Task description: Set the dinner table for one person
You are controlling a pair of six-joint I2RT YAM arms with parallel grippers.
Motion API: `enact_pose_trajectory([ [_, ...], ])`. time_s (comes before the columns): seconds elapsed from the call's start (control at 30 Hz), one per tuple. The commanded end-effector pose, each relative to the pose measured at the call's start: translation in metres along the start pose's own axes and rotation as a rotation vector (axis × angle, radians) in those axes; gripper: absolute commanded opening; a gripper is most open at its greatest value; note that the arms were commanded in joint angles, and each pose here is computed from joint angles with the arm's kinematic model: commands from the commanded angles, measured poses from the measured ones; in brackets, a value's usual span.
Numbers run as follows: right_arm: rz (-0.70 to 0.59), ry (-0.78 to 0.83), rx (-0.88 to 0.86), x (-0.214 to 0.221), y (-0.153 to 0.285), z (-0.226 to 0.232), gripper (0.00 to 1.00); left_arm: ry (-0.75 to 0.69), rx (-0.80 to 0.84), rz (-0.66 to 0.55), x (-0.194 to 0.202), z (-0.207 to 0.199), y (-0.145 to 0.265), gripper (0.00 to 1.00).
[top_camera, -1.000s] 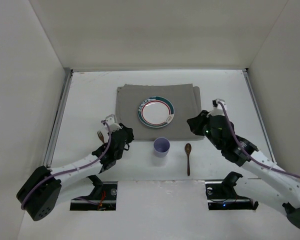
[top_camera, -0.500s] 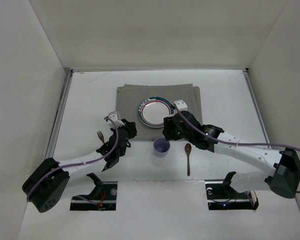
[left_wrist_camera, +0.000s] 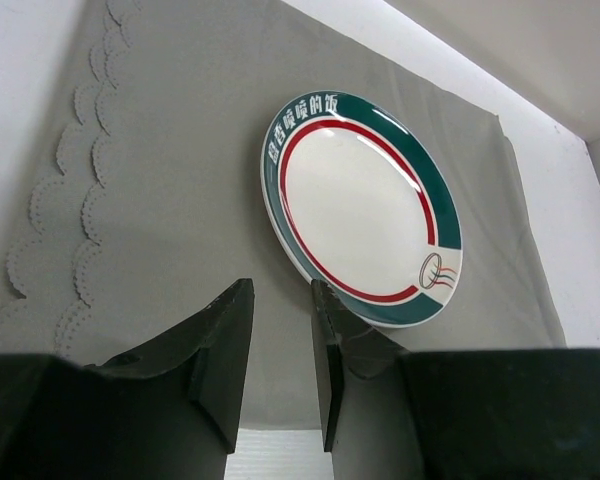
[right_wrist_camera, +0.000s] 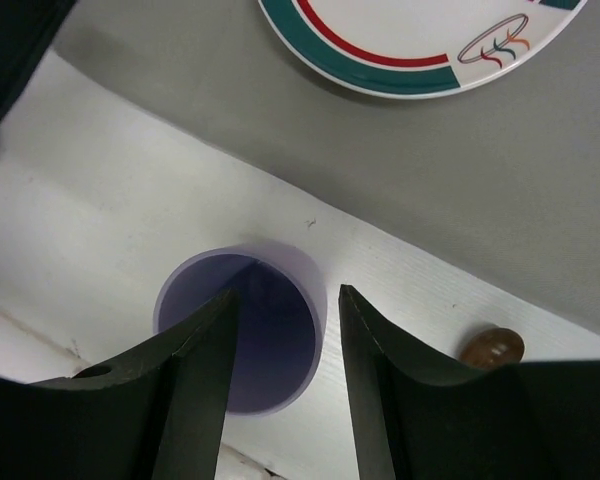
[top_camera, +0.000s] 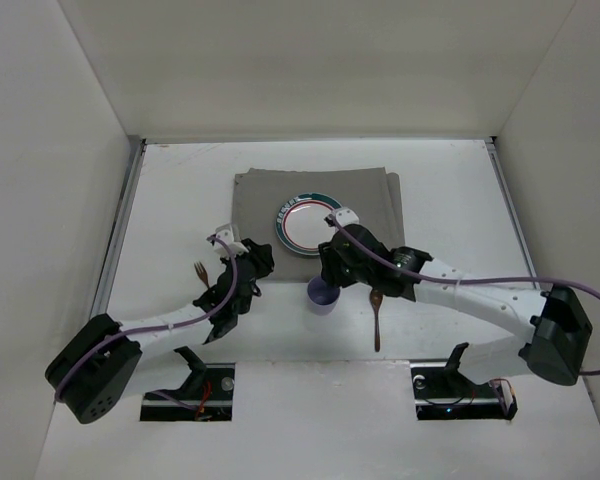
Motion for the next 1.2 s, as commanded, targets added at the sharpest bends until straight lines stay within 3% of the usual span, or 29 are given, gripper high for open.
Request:
enact_pose_trajectory([
  [0.0,-0.002,-0.004,-0.025,0.000,0.009,0.002,0.50,0.044,0.003,-0.043,-0.006,-0.002,-0.003,0.27],
  [0.13,0.063,0.017,-0.002,0.012,-0.007,0.000,0.48,0.045,0.003,-0.043,-0.005,-0.001,-0.002,0.29],
  [0.23,0.085,0.023,0.020,0.017,-0.018,-0.001,0.42,0.051,-0.004,-0.055,-0.008,0.000,-0.001,0.37],
  [0.33,0.073,0.020,0.024,0.015,-0.021,-0.002,0.19,0.056,-0.007,-0.064,-0.009,0.002,0.002,0.40],
  [0.43,0.019,-0.033,0.008,0.002,-0.014,-0.005,0.05,0.059,-0.009,-0.068,-0.010,0.002,0.002,0.42],
  [0.63,-0.188,-0.091,-0.092,-0.052,0.039,-0.009,0.04,0.077,0.004,-0.077,-0.013,0.000,0.006,0.44],
  [0.8,-0.376,-0.204,0.000,-0.115,0.052,-0.050,0.04,0.076,-0.001,-0.062,-0.008,0.000,0.004,0.47],
  [0.93,-0.454,-0.286,0.113,-0.169,0.022,-0.084,0.04,0.063,-0.005,-0.031,0.000,0.000,0.002,0.49],
  [1.17,-0.374,-0.326,0.364,-0.218,-0.050,-0.143,0.03,0.056,-0.007,-0.017,0.004,0.000,0.000,0.50],
])
Point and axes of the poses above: each gripper's point midway between its finger pads, its own y axis back along the fingers, its own z axis along the line the jaws close on, x = y × z, the point moved 9 cm from there along y, back along the fingers, and after that the axes turned 10 degrees about -y, right-handed, at the moved point
